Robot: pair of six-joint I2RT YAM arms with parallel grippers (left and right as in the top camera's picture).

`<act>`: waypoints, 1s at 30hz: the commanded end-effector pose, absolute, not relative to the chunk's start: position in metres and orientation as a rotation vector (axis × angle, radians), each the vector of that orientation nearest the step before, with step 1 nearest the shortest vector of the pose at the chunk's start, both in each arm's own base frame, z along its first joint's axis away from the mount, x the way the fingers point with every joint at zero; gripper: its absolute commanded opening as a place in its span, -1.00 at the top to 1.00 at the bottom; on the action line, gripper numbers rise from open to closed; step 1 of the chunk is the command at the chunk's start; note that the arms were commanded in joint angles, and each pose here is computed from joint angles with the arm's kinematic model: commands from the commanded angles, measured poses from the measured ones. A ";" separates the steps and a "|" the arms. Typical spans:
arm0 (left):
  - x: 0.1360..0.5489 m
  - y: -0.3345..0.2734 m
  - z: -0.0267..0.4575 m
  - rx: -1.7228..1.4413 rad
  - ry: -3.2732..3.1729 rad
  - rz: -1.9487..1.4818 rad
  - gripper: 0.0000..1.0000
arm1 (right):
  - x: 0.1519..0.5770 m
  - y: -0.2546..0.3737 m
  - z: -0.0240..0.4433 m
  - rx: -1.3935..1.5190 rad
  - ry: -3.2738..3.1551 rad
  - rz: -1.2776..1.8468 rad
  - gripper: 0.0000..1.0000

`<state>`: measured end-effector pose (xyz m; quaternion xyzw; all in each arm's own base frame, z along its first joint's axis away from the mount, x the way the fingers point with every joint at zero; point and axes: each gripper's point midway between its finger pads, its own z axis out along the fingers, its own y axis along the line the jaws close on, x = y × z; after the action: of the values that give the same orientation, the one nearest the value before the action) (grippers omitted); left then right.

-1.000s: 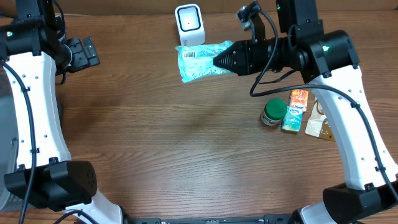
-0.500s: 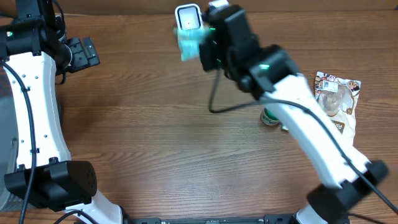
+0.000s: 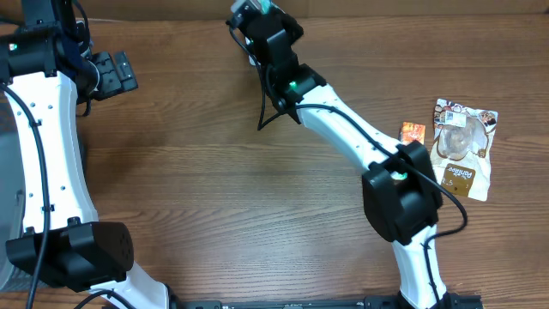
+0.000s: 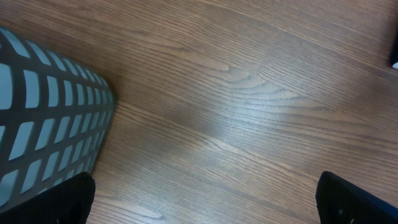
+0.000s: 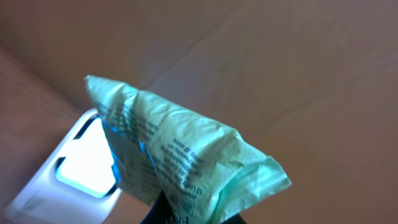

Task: Scan the item barcode
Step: 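Hold the tissue pack's barcode up to the white scanner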

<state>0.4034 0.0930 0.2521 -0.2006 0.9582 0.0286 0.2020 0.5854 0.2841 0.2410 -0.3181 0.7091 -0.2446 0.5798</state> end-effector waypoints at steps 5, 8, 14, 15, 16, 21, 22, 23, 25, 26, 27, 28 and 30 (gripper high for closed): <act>0.401 0.093 0.266 -0.525 2.645 0.092 -0.99 | 0.622 0.271 0.219 -0.835 1.491 -0.798 0.92; 0.401 0.093 0.266 -0.525 2.645 0.092 -0.99 | 0.630 0.270 0.196 -0.869 1.467 -0.841 0.92; 0.401 0.093 0.266 -0.525 2.645 0.092 -1.00 | 0.640 0.268 0.168 -0.905 1.451 -0.821 0.92; 0.401 0.093 0.266 -0.525 2.645 0.092 -0.99 | 0.641 0.267 0.165 -0.907 1.451 -0.820 0.92; 0.401 0.093 0.266 -0.525 2.645 0.092 -0.99 | 0.642 0.265 0.167 -0.898 1.447 -0.821 0.92; 0.401 0.093 0.266 -0.525 2.645 0.092 -0.99 | 0.643 0.266 0.182 -0.854 1.410 -0.819 0.92; 0.401 0.093 0.266 -0.525 2.645 0.092 -0.99 | 0.644 0.266 0.183 -0.850 1.407 -0.819 0.92; 0.401 0.093 0.266 -0.525 2.644 0.092 -0.99 | 0.644 0.266 0.184 -0.848 1.405 -0.818 0.92; 0.401 0.093 0.266 -0.525 2.644 0.092 -0.99 | 0.643 0.267 0.186 -0.842 1.400 -0.818 0.92; 0.401 0.093 0.266 -0.525 2.645 0.092 -0.99 | 0.643 0.267 0.186 -0.843 1.400 -0.823 0.92; 0.401 0.093 0.266 -0.525 2.645 0.092 -0.99 | 0.643 0.266 0.186 -0.853 1.397 -0.838 0.92; 0.401 0.093 0.266 -0.525 2.645 0.092 -0.99 | 0.642 0.267 0.186 -0.865 1.391 -0.854 0.92; 0.401 0.093 0.266 -0.525 2.644 0.092 -0.99 | 0.641 0.268 0.191 -0.874 1.381 -0.869 0.92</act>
<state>0.4033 0.0930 0.2520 -0.2006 0.9582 0.0286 0.2018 0.6420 0.2653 0.1601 -0.3856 0.6135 -0.3619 0.5864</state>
